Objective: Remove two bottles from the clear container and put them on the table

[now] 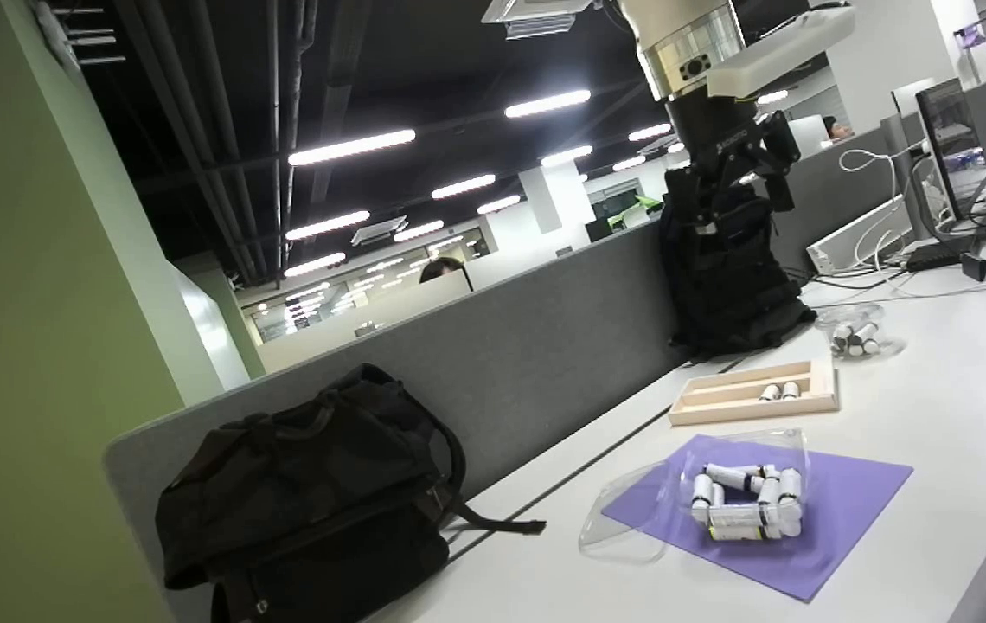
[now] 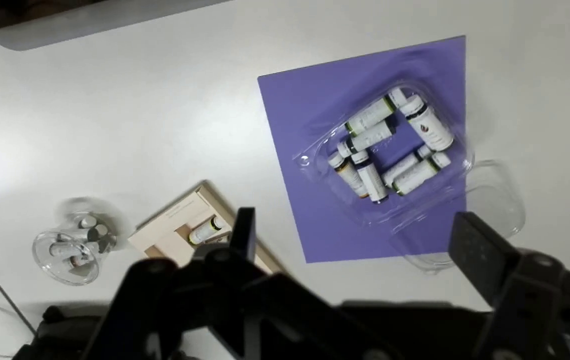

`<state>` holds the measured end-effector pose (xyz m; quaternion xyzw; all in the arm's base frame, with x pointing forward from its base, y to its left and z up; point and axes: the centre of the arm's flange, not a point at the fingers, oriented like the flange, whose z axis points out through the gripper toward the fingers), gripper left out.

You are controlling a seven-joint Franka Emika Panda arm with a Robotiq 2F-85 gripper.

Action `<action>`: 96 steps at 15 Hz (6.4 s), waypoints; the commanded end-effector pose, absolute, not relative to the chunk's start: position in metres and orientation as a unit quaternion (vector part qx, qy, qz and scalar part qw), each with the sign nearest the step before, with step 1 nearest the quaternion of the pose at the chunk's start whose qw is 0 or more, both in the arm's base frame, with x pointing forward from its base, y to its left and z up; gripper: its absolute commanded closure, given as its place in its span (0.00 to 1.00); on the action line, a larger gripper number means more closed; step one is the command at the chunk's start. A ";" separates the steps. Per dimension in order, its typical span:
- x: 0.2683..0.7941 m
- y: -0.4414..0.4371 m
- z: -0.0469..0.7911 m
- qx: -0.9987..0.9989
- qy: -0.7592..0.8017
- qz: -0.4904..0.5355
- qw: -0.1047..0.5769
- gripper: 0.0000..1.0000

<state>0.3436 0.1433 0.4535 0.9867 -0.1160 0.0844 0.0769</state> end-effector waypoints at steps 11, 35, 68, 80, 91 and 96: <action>0.456 0.037 0.374 0.901 -0.417 0.111 -0.040 0.00; 0.489 0.101 0.189 0.893 -0.444 -0.011 -0.066 0.00; 0.501 0.109 0.157 0.884 -0.432 -0.175 -0.041 0.00; 0.494 0.088 0.109 0.898 -0.416 -0.139 0.020 0.00; 0.490 0.091 0.097 0.912 -0.390 -0.114 0.046 0.31; 0.489 0.088 0.093 0.918 -0.379 -0.104 0.057 0.45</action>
